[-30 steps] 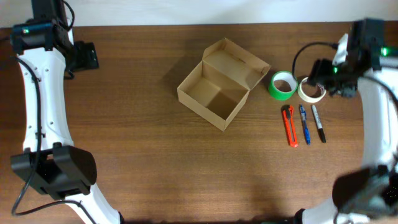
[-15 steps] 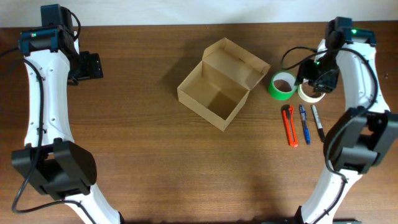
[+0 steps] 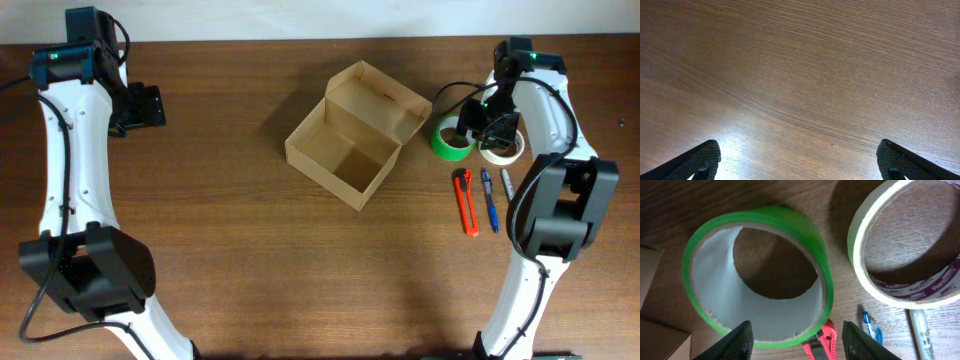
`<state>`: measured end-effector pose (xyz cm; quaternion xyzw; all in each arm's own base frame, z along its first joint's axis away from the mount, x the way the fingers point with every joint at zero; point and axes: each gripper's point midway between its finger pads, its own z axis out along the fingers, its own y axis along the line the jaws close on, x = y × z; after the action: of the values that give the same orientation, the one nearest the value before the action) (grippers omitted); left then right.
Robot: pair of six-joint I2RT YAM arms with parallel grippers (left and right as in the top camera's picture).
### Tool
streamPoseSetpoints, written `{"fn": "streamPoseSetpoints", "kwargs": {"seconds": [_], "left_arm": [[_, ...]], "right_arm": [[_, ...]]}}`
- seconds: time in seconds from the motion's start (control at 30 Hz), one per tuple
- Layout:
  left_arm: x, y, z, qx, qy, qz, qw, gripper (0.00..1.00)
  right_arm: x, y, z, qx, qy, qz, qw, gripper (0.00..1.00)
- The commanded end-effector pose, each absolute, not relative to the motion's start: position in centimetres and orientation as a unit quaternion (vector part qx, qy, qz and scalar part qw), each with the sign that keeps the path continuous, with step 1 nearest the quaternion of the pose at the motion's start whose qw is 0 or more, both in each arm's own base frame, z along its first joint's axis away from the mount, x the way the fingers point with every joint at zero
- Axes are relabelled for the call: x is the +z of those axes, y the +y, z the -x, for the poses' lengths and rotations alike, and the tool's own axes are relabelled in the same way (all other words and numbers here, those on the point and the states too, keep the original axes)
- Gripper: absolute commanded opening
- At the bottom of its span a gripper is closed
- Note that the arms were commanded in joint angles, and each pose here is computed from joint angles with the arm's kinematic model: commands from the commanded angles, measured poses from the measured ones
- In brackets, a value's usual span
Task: Pack container
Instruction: 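Grasp the green tape roll with the right gripper, then lower the green tape into the box and open the right gripper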
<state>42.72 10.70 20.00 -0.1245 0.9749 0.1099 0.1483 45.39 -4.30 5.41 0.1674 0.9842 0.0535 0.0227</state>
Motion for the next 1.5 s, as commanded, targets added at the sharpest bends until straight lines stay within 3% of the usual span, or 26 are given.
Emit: {"fn": "streamPoseSetpoints", "kwargs": {"seconds": [0.0, 0.17, 0.4, 0.47, 0.53, 0.57, 0.63, 0.8, 0.93, 1.17, 1.27, 1.47], "left_arm": [[19.4, 10.9, -42.8, 0.107, 0.976, 0.125, 0.142, 1.00], [19.4, 10.9, -42.8, 0.107, 0.976, 0.125, 0.142, 1.00], [19.5, 10.9, -42.8, 0.107, 0.976, 0.125, 0.142, 1.00], [19.4, 10.9, -42.8, 0.107, 0.976, 0.125, 0.142, 1.00], [19.4, 10.9, -42.8, 0.107, 0.976, 0.125, 0.142, 1.00], [19.4, 10.9, -42.8, 0.107, 0.976, 0.125, 0.142, 1.00], [19.4, 10.9, -42.8, 0.107, 0.976, 0.125, 0.142, 1.00], [19.4, 10.9, -42.8, 0.107, 0.976, 0.125, 0.142, 1.00], [19.4, 10.9, -42.8, 0.107, 0.976, 0.125, 0.142, 1.00], [19.4, 10.9, -42.8, 0.107, 0.976, 0.125, 0.142, 1.00], [19.4, 10.9, -42.8, 0.107, 0.976, 0.125, 0.142, 1.00], [19.4, 10.9, -42.8, 0.107, 0.976, 0.125, 0.142, 1.00]], "right_arm": [[4.9, -4.8, -46.1, 0.038, 0.984, -0.173, 0.029, 0.59], [4.7, -4.9, -46.6, 0.036, 0.984, -0.173, 0.037, 0.46], [2.8, -5.3, -46.2, 0.024, 0.983, -0.180, 0.018, 0.50], [2.4, -5.3, -46.1, 0.022, 0.982, -0.185, 0.012, 0.39], [2.2, -5.4, -46.1, 0.021, 0.982, -0.187, 0.010, 0.15], [2.2, -5.4, -46.1, 0.021, 0.982, -0.187, 0.010, 0.08], [2.2, -5.4, -46.0, 0.021, 0.982, -0.187, 0.010, 0.04], [2.9, -5.3, -45.2, 0.020, 0.983, -0.185, -0.007, 0.04], [6.4, -5.4, -46.0, 0.020, 0.987, -0.161, 0.018, 0.04], [18.9, -5.0, -47.8, 0.022, 0.983, -0.126, 0.135, 0.04], [24.6, -2.7, -47.4, 0.031, 0.977, -0.094, 0.188, 0.04], [28.5, 4.6, -46.6, 0.049, 0.971, 0.022, 0.232, 0.04]]}}
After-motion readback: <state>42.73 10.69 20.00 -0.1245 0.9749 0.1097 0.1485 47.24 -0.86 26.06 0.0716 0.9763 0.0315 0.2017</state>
